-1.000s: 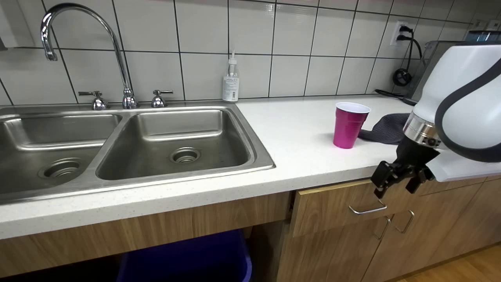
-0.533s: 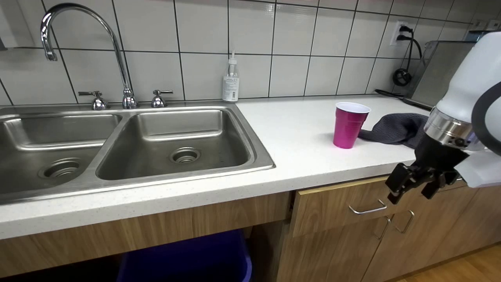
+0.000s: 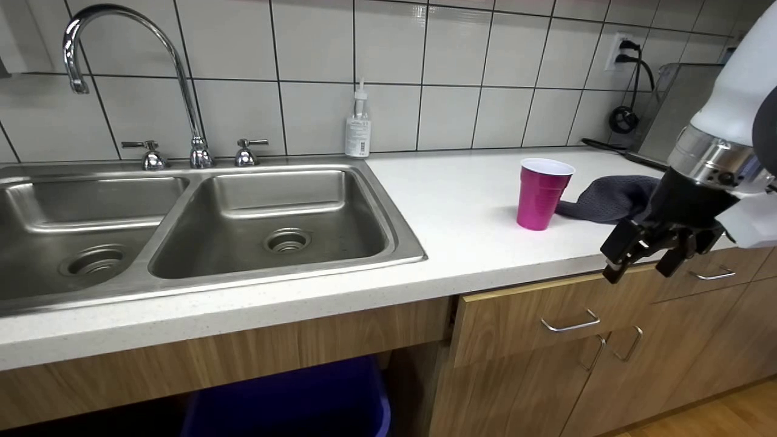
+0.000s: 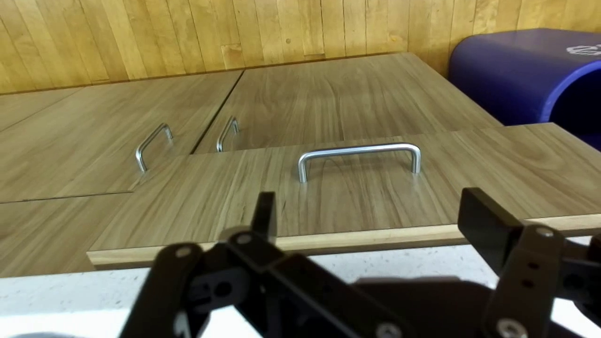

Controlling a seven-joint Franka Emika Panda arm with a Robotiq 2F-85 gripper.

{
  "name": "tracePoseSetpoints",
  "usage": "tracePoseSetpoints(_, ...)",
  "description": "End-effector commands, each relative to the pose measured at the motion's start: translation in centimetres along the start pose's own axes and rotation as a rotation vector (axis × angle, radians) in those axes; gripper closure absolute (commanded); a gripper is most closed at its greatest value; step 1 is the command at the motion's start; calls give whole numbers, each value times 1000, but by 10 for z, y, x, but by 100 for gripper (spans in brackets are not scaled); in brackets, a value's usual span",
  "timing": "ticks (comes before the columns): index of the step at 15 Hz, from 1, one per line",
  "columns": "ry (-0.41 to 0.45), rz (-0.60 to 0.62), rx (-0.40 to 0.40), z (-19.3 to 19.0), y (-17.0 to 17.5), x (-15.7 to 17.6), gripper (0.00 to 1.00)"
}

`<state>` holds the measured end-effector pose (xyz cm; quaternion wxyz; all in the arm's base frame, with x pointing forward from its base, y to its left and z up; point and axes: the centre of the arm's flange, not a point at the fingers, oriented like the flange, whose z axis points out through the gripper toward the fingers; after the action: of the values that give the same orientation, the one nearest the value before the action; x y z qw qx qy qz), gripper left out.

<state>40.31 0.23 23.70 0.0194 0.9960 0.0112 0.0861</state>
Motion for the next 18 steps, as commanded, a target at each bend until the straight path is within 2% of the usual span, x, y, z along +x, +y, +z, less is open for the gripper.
tracePoseSetpoints(1,-8,-11,1,-39,1,-13,0)
tracePoseSetpoints(10,-66,-32,22,-77,3,-16,0)
tracePoseSetpoints(14,-106,-34,21,-81,5,-18,0)
tracePoseSetpoints(15,-92,-20,17,-67,0,-5,0)
tracePoseSetpoints(18,-98,-21,17,-70,1,-6,0)
